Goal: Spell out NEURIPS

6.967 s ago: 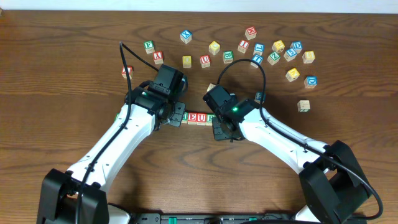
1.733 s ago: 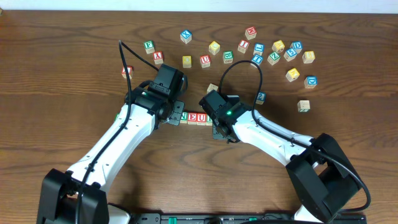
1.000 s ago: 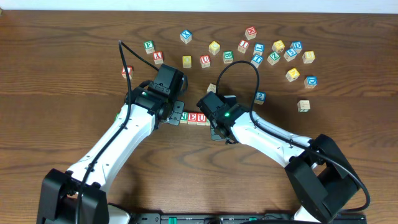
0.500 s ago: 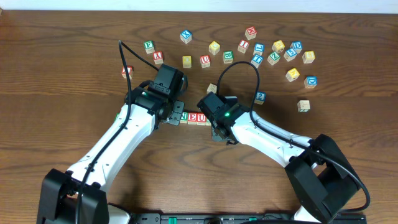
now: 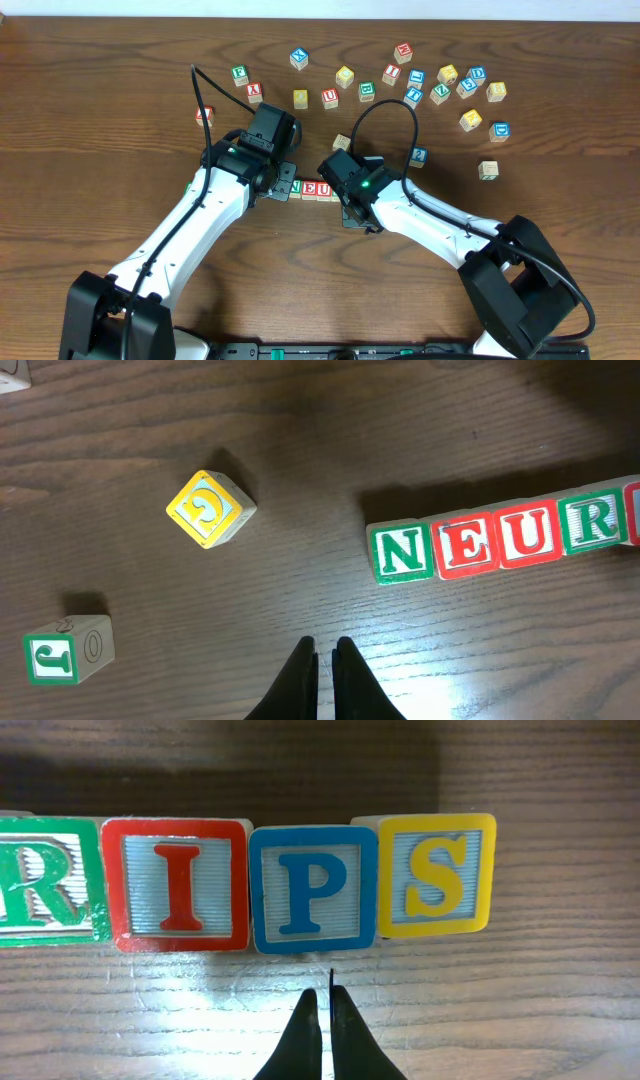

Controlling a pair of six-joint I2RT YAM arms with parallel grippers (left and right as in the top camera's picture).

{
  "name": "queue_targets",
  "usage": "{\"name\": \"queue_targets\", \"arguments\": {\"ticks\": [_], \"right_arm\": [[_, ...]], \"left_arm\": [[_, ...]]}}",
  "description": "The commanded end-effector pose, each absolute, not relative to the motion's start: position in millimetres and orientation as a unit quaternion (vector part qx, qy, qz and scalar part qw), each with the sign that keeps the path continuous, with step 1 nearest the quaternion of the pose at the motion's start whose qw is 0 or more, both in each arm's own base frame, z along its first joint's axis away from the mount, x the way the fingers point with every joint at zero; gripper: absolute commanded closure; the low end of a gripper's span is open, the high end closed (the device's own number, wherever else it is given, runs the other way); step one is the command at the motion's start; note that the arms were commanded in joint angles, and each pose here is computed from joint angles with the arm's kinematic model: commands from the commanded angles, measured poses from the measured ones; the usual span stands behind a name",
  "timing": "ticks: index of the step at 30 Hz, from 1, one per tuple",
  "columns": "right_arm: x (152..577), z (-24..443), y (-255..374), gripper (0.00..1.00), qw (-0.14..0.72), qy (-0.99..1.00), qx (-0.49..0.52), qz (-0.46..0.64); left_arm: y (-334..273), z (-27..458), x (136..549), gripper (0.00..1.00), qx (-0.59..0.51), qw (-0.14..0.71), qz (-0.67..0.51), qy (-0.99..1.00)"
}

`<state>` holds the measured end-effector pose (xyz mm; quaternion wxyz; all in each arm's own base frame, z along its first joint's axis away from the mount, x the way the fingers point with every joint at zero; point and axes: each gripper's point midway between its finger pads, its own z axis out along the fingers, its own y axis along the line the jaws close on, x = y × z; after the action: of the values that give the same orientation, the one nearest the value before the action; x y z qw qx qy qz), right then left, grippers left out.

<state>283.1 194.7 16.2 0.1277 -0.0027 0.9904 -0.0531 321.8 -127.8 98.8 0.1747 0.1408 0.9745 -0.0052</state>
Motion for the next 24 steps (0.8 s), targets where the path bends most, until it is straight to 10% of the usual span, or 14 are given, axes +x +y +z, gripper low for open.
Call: {"name": "queue_targets", "arguments": {"ticks": [1, 24], "right_arm": [[283.5, 13.9, 190.6, 0.99, 0.137, 0.988, 0.0, -0.068], [289.0, 15.8, 189.1, 0.99, 0.152, 0.986, 0.001, -0.075]], "left_arm": [[-123.7, 97.9, 320.1, 0.93, 0.143, 0.174, 0.001, 0.974], [-123.7, 97.9, 320.1, 0.92, 0.143, 0.174, 0.001, 0.974]]}}
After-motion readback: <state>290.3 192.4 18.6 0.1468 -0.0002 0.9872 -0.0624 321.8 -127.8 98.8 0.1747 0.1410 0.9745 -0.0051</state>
